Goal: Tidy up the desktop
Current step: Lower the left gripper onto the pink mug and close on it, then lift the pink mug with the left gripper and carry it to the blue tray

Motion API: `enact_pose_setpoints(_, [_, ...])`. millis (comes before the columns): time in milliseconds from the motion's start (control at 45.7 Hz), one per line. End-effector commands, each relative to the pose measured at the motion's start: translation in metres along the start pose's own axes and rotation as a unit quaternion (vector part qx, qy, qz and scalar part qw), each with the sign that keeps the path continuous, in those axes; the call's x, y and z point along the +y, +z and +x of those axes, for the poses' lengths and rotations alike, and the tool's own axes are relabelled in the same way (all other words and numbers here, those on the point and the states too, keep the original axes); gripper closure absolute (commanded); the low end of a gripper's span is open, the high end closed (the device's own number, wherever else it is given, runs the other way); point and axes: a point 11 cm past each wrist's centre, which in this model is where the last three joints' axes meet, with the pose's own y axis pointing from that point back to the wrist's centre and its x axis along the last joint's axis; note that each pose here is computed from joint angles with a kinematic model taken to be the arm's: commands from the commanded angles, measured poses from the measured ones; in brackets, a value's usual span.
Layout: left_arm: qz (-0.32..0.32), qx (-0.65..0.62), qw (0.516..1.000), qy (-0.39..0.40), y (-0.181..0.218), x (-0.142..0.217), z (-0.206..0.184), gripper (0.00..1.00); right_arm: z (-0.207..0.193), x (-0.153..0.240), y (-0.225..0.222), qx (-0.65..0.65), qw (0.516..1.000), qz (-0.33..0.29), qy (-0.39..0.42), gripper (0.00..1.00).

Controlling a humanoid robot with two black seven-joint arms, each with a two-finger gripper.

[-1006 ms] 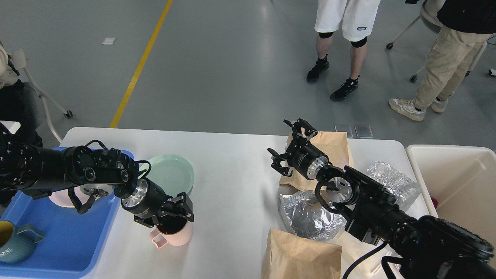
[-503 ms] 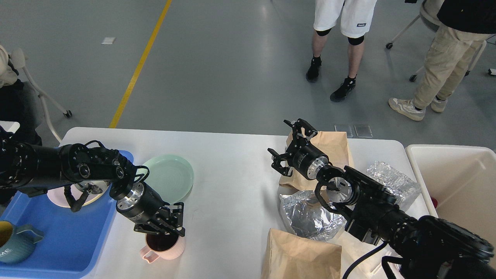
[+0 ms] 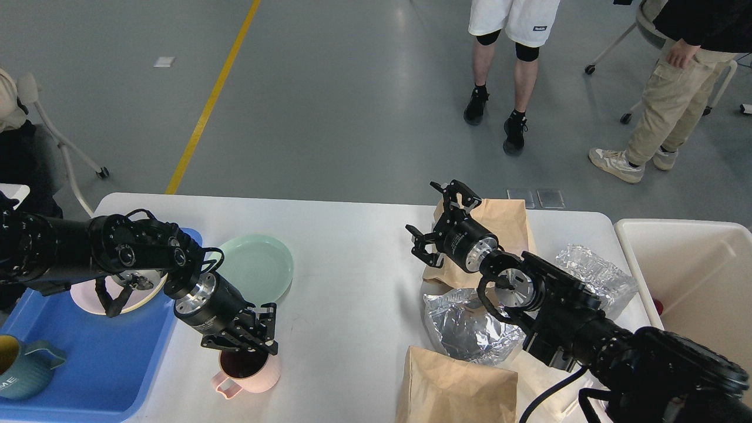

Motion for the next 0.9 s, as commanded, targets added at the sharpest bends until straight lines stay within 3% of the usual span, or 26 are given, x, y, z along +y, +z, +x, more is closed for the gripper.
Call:
enact_pose_setpoints(0, [0.002,-0.001,1.0,-0.017,0.003,0.006,-0.001,1.0,0.0,0.0,0.0,0.0,1.0,0.0,0.0,0.0])
enact_pose_setpoints(591, [0.027,0.005,0.997,-0.071,0.002,0.041,-0.004,1.0,0.0,0.0,0.0,0.0,1.0,0.0,0.0,0.0])
enact_pose_setpoints(875, [0.078,0.014,0.996,-0.034,-0.014,0.093,0.012,1.0,0.0,0.0,0.0,0.0,1.0,0.0,0.0,0.0])
